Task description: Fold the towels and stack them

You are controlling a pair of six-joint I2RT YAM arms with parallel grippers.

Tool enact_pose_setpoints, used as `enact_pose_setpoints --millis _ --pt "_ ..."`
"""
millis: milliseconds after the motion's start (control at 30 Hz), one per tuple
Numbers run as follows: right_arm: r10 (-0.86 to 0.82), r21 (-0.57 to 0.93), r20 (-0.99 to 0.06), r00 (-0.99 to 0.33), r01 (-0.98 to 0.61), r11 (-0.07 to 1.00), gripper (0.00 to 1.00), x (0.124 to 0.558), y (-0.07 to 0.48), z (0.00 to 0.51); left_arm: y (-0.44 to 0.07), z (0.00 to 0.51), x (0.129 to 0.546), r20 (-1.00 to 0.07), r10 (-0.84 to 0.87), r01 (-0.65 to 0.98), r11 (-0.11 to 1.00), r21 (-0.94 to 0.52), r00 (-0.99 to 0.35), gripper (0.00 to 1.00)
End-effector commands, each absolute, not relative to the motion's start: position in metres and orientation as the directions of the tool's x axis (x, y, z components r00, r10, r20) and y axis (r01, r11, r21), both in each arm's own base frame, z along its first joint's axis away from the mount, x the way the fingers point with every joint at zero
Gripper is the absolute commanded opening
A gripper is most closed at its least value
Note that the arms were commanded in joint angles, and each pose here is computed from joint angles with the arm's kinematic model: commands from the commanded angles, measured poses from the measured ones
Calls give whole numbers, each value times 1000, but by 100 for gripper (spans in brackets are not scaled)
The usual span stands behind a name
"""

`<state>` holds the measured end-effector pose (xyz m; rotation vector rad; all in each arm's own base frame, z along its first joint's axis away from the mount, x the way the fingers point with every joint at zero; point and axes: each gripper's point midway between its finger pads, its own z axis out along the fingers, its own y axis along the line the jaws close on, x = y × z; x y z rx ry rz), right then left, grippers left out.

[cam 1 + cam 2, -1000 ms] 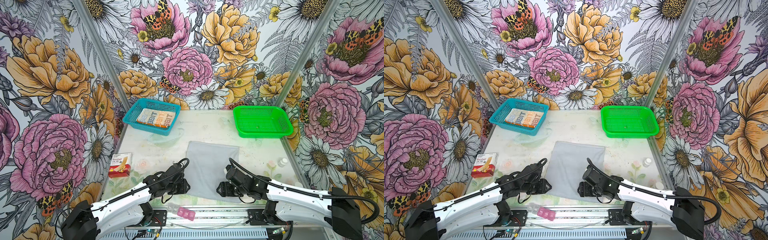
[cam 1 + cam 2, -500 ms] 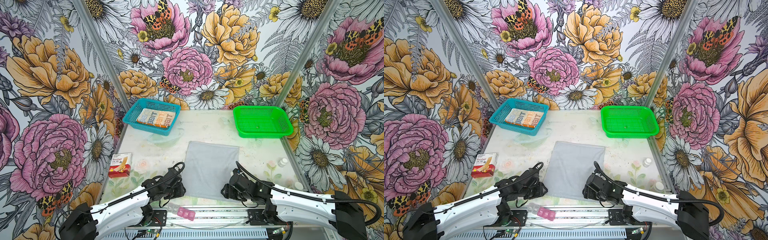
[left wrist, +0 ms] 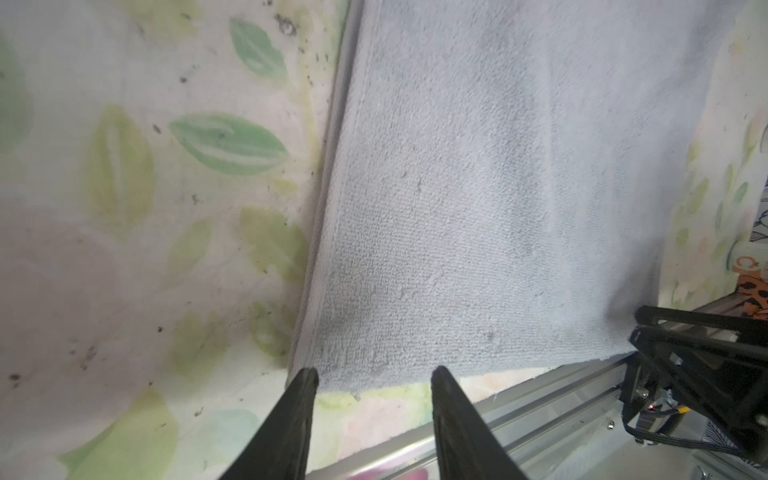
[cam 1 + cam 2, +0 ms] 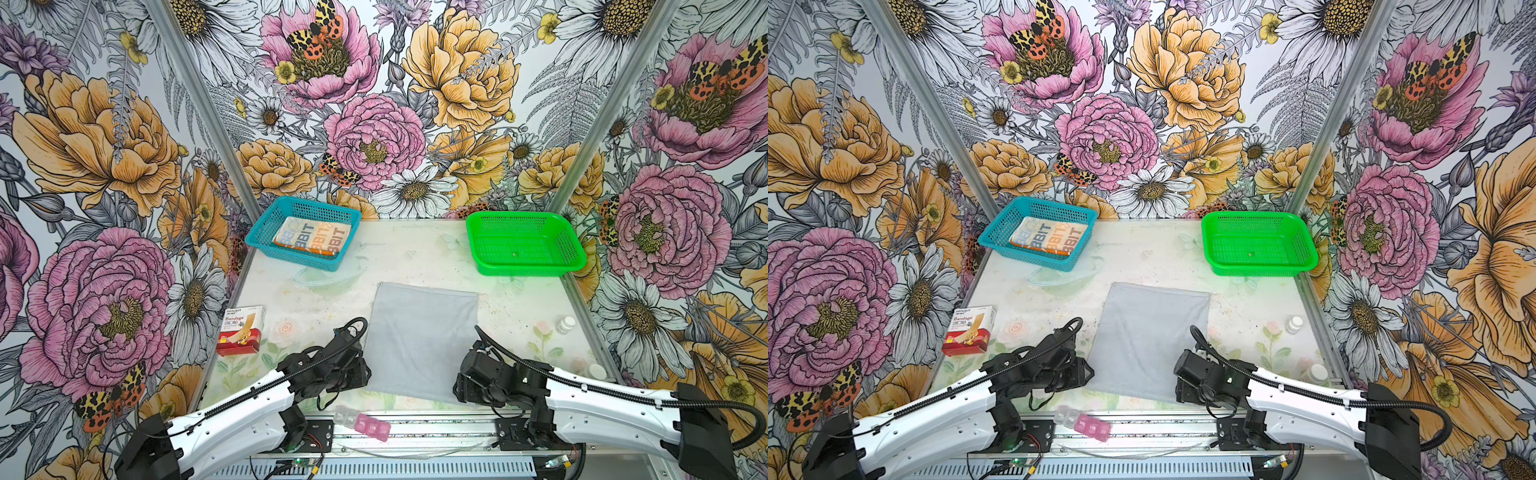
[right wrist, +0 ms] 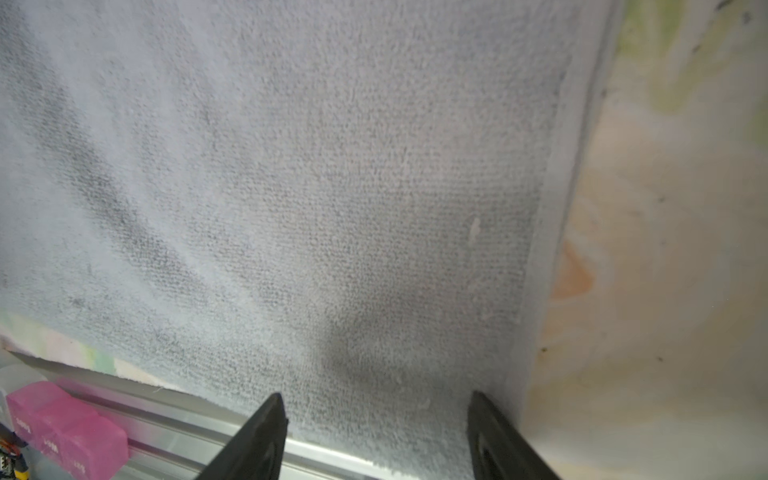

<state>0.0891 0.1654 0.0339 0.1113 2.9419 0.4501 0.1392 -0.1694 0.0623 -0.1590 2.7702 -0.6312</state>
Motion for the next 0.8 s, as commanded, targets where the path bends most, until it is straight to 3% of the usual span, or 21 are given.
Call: enact_pose_setpoints --millis 0,233,767 --pt "114 288 -166 -980 62 956 70 89 159 44 -159 65 145 -284 -160 -43 925 -378 -945 48" --pt "115 254 -143 -983 76 964 71 76 148 42 -145 53 143 -265 -155 -75 954 -291 -952 47" --pt "138 169 -103 -985 119 978 72 60 122 14 -157 31 127 -169 -112 -59 955 -291 -979 40"
